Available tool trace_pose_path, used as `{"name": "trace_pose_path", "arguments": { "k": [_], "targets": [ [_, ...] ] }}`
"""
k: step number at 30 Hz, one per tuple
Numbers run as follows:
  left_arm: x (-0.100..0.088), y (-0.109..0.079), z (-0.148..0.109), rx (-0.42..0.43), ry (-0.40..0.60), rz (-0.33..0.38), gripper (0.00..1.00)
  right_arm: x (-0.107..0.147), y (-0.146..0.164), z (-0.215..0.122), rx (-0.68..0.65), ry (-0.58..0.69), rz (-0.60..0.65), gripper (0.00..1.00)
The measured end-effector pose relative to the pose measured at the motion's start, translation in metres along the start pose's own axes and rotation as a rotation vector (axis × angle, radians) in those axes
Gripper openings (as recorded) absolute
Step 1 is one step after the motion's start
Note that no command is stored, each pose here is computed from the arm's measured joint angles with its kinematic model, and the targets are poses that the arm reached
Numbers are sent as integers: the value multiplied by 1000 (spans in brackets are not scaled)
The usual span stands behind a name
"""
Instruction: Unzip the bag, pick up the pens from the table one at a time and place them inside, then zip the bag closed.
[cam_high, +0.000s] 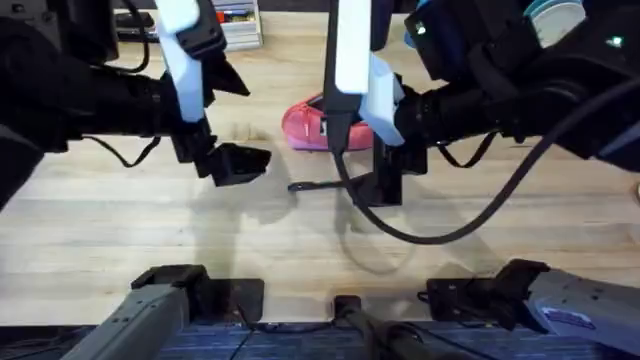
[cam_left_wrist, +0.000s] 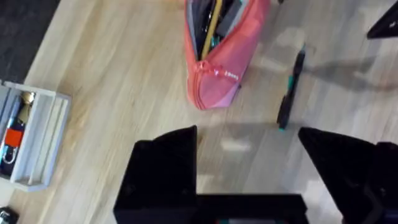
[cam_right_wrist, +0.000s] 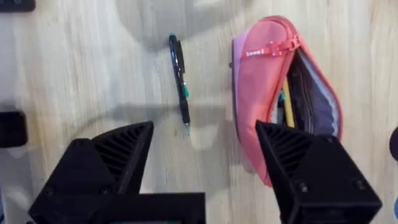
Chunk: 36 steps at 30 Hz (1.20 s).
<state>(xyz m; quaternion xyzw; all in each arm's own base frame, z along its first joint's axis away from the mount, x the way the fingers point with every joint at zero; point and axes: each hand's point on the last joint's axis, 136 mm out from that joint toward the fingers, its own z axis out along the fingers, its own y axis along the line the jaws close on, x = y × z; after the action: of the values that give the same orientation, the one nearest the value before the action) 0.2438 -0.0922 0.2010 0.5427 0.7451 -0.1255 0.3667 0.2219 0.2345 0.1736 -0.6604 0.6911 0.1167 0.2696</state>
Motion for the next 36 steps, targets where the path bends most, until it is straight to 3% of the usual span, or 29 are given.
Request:
{"name": "trace_pose_path", "arguments": {
  "k": [13, 22, 36],
  "targets": [
    [30, 14, -16, -62, 59, 2, 993, 4, 19, 32, -103, 65, -21, 997],
    [32, 15, -18, -66, 66, 2, 993, 6, 44, 63, -204, 125, -61, 997],
    [35, 6, -17, -36, 74, -20, 994, 27, 40, 118, -242, 214, -40, 997]
  ]
}}
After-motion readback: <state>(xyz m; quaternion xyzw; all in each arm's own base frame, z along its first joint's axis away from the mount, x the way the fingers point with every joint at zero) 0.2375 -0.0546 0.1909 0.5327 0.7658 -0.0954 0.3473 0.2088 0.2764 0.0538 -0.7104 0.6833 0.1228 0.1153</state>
